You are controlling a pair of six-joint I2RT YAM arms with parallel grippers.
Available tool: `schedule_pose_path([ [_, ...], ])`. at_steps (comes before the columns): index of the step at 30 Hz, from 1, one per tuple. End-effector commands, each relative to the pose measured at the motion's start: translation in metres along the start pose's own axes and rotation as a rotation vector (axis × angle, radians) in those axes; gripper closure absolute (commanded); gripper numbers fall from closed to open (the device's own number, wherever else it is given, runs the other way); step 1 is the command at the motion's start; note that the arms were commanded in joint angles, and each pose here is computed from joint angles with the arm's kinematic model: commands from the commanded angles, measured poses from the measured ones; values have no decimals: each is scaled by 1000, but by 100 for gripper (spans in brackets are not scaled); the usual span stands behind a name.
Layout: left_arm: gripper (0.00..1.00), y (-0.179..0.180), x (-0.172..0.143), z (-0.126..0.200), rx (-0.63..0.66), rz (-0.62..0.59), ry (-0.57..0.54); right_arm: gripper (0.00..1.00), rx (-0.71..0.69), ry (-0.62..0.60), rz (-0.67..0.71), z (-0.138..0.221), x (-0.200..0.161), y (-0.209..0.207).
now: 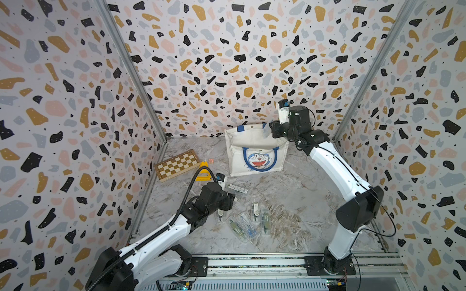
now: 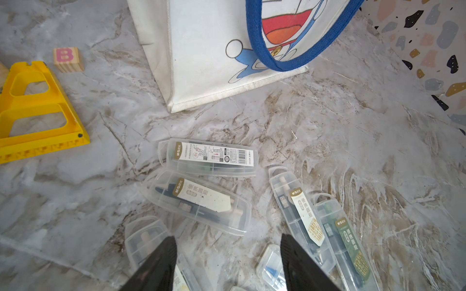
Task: Put the compass set into the canvas bag
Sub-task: Place the compass set in the canvas bag.
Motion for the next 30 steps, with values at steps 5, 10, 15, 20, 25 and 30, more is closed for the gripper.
schedule_pose_path([
  [5, 35, 4, -6, -3, 21, 57, 25, 100, -134, 135, 40, -42, -26, -26],
  [10, 34, 7, -7, -2, 39, 45, 36, 100, -169, 232, 44, -74, -57, -37],
  [15, 34, 8, -7, -4, 51, 42, 42, 100, -195, 297, 48, -94, -81, -47],
  [20, 34, 13, -8, -6, 85, 36, 45, 100, -196, 373, 39, -107, -106, -53],
  [25, 34, 14, -6, -6, 92, 30, 46, 100, -201, 424, 38, -116, -125, -59],
  [30, 34, 14, -7, -8, 94, 29, 53, 78, -190, 438, 33, -117, -129, -58],
])
Point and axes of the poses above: each gripper's point midway between its finger pads, its own z axis back along the fingers, its own y axis along the line the jaws close on, x = y × z, the point moved 3 cm from there along z, back along the fingers, and after that the axes turned 13 degrees about -z, right-handed, at the moved point
